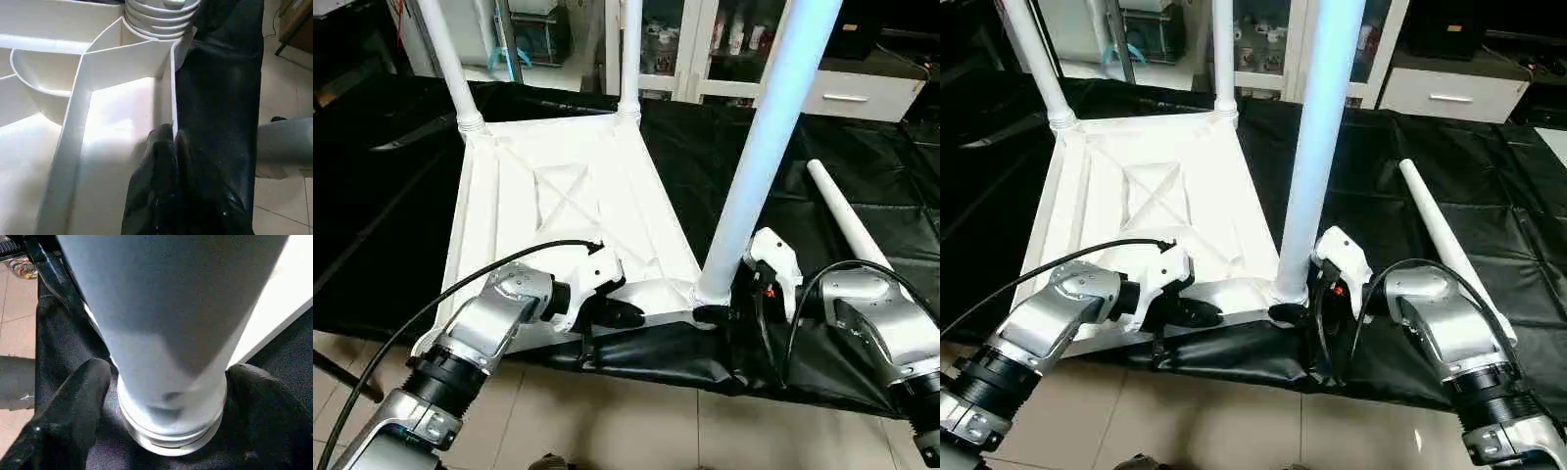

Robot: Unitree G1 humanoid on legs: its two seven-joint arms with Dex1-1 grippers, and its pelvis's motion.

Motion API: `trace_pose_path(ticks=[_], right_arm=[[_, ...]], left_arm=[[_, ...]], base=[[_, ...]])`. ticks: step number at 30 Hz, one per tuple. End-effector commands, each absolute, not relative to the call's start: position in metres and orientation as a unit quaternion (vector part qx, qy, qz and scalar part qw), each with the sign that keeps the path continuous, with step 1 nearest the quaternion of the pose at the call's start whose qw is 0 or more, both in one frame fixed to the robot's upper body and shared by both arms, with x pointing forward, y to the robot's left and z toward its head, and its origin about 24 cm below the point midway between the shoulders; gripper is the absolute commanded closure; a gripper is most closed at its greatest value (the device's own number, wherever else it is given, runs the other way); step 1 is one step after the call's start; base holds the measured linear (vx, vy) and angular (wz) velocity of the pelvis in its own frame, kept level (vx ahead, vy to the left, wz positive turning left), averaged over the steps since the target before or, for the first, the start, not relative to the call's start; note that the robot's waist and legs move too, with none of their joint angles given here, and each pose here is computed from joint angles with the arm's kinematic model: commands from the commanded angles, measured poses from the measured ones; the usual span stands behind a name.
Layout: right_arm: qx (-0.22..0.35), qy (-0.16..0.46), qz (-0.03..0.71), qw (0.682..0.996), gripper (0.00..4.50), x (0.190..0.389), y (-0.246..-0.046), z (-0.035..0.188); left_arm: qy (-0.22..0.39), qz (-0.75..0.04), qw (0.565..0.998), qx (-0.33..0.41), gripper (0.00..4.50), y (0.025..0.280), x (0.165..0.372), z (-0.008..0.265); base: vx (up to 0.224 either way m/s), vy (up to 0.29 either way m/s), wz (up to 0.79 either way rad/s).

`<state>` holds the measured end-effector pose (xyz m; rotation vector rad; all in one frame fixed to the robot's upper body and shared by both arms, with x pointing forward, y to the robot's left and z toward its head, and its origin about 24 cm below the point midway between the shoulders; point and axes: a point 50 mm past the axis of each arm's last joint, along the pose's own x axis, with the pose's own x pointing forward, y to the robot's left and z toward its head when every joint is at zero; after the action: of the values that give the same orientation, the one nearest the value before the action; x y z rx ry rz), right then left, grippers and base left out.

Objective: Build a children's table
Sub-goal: Rotate leg to tighten

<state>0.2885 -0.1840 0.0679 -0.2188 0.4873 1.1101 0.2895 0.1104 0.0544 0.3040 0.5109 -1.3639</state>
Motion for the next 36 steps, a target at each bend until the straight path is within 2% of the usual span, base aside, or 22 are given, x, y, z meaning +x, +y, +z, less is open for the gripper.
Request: trace_pose_path(ticks=[1, 11, 25, 26, 28, 29, 30, 31, 32, 33, 34, 36], right_arm=[[-0.109, 0.221, 0.522, 0.816, 0.75, 0.291, -0.181, 0.071], [-0.105, 0.22, 0.523, 0.817, 1.66, 0.289, -0.182, 0.069], [-0.1, 0.221, 0.518, 0.82, 1.78, 0.289, -0.183, 0.065], [-0.093, 0.214, 0.493, 0.838, 1.78, 0.293, -0.182, 0.061], [-0.093, 0.214, 0.492, 0.839, 1.78, 0.294, -0.182, 0.061], [-0.083, 0.203, 0.443, 0.869, 1.78, 0.301, -0.18, 0.055], [-0.083, 0.203, 0.443, 0.869, 1.78, 0.301, -0.18, 0.055], [-0.05, 0.189, 0.334, 0.922, 1.78, 0.313, -0.168, 0.041], [-0.036, 0.188, 0.294, 0.937, 1.78, 0.316, -0.163, 0.037], [-0.036, 0.188, 0.294, 0.937, 1.78, 0.316, -0.163, 0.037], [-0.015, 0.187, 0.254, 0.949, 1.78, 0.32, -0.154, 0.032], [-0.003, 0.187, 0.225, 0.956, 1.78, 0.324, -0.144, 0.028]], left_arm=[[0.236, -0.639, 0.717, 0.147, 4.5, 0.105, 0.287, 0.055], [0.236, -0.639, 0.718, 0.146, 4.5, 0.104, 0.288, 0.055], [0.237, -0.637, 0.719, 0.146, 4.5, 0.105, 0.288, 0.054], [0.235, -0.629, 0.727, 0.143, 4.5, 0.103, 0.289, 0.053], [0.235, -0.629, 0.727, 0.143, 4.5, 0.103, 0.289, 0.053], [0.231, -0.609, 0.746, 0.137, 4.5, 0.1, 0.294, 0.052], [0.231, -0.609, 0.746, 0.137, 4.5, 0.1, 0.294, 0.052], [0.222, -0.553, 0.793, 0.131, 4.5, 0.089, 0.306, 0.05], [0.219, -0.532, 0.807, 0.13, 4.5, 0.084, 0.311, 0.049], [0.219, -0.532, 0.807, 0.13, 4.5, 0.084, 0.311, 0.049], [0.218, -0.512, 0.821, 0.128, 4.5, 0.076, 0.316, 0.05], [0.217, -0.496, 0.831, 0.127, 4.5, 0.068, 0.319, 0.05]], base=[[0.0, 0.0, 0.0], [0.0, 0.0, 0.0], [0.0, 0.0, 0.0], [0.0, 0.0, 0.0], [0.0, 0.0, 0.0], [0.0, 0.0, 0.0], [0.0, 0.0, 0.0], [0.0, 0.0, 0.0], [0.0, 0.0, 0.0], [0.0, 0.0, 0.0], [0.0, 0.0, 0.0], [0.0, 0.0, 0.0]])
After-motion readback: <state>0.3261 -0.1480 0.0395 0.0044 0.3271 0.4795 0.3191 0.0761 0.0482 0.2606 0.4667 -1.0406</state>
